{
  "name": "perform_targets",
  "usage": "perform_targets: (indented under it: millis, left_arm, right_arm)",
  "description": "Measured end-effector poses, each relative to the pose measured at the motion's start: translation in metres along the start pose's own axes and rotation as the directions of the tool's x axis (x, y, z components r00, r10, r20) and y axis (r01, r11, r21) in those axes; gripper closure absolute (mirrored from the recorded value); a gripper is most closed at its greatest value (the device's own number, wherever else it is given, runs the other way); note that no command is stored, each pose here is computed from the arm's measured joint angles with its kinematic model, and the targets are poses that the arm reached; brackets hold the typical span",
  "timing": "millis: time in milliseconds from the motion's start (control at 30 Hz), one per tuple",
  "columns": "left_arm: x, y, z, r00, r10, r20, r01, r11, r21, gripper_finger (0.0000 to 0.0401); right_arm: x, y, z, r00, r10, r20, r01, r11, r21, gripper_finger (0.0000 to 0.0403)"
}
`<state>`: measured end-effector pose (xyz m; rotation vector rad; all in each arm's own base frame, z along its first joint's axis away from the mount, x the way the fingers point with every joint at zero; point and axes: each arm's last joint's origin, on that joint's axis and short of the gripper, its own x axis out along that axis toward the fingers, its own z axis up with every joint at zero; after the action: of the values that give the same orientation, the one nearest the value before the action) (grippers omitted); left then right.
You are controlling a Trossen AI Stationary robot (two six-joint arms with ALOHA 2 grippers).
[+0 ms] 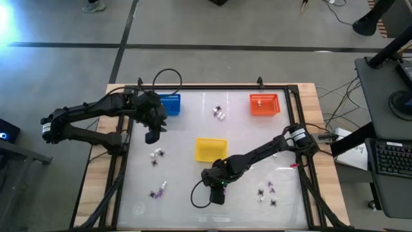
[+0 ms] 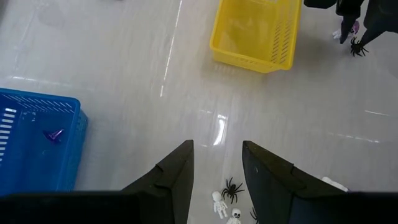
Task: Sort Halloween decoration
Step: Put the black spider toy into the yellow bin
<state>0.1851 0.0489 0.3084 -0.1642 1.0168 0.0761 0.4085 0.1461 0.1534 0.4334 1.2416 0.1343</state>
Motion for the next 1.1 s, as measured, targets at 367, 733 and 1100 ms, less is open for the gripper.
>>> perform_targets:
  millis: [367,733,1100]
  left_arm:
    - [0.0,0.0,0.001,1.0,0.0,0.007,0.0,1.0,-0.003,0.0282]
    - [0.0,0.0,0.002,1.0,0.001,0.016,-0.001,1.0,-0.005,0.0282]
    - [0.0,0.0,0.002,1.0,0.002,0.016,-0.002,1.0,-0.006,0.0282]
  right_arm:
    - [0.001,0.003,0.002,0.999,0.041,0.025,-0.041,0.999,-0.008,0.031]
    - [0.012,0.0,0.002,0.999,0.045,0.015,-0.046,0.999,0.005,0.0312]
    - [0.02,-0.001,0.0,0.998,0.056,-0.01,-0.055,0.998,0.03,0.0312]
